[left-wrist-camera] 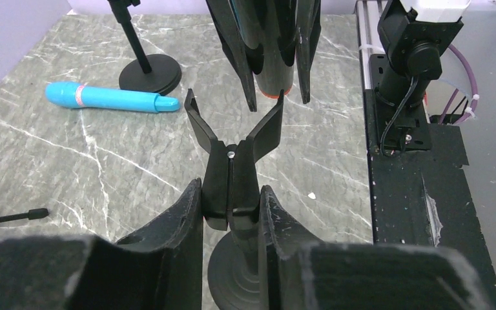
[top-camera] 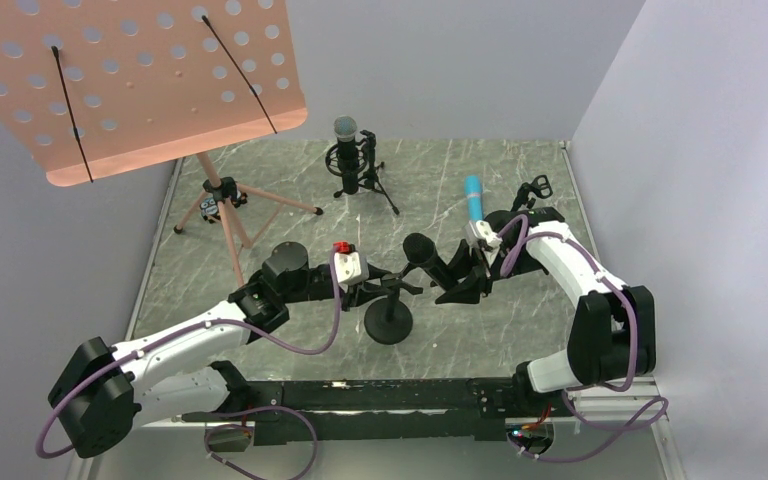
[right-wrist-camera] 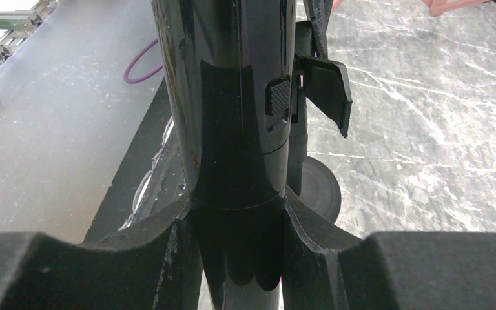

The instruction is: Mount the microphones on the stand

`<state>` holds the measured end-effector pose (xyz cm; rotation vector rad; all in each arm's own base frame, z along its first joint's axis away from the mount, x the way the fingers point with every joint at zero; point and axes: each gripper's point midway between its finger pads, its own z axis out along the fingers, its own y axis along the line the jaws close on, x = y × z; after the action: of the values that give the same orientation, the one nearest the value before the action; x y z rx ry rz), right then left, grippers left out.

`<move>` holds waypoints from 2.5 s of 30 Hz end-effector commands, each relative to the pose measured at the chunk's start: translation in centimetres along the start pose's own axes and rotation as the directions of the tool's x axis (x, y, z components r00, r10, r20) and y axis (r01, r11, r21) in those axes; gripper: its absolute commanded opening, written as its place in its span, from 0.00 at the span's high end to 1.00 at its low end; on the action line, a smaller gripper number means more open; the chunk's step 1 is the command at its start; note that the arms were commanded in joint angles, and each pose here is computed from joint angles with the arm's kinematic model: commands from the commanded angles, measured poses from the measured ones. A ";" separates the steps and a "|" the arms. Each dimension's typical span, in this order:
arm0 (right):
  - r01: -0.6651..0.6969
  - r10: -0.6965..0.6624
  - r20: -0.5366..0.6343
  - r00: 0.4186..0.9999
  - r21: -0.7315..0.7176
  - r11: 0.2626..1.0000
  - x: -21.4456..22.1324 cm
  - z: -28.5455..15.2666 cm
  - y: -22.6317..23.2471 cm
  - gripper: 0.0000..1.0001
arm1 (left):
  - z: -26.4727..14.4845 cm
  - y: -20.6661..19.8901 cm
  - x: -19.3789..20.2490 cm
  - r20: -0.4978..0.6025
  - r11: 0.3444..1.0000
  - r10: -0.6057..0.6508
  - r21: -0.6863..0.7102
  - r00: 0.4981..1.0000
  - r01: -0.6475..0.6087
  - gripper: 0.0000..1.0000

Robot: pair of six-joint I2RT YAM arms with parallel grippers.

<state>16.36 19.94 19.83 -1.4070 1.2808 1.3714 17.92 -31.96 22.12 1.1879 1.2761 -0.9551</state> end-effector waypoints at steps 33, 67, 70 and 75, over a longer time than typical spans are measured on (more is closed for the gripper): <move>0.013 0.003 0.130 0.991 -0.121 0.993 1.8 4.8 -2.6 1.00 | 0.0 -0.8 0.1 0.100 0.998 -0.069 0.006 0.993 0.069 0.86; -0.045 0.072 0.141 0.987 -0.189 0.981 1.8 6.9 -2.6 0.92 | 1.0 -1.6 1.1 0.113 0.975 -0.214 -0.039 0.970 0.219 0.47; -0.048 0.074 0.143 0.987 -0.174 0.984 1.8 6.5 -2.6 0.80 | 0.8 -1.6 1.0 0.114 0.975 -0.212 -0.048 0.971 0.218 0.29; -0.058 0.082 0.144 0.986 -0.161 0.985 1.9 6.2 -2.8 0.67 | 0.3 -1.5 0.6 0.133 0.976 -0.198 -0.064 0.971 0.207 0.15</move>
<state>16.86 25.66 14.95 -1.4624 1.1800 1.6170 16.58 -32.72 19.86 0.9641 1.3719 -1.1046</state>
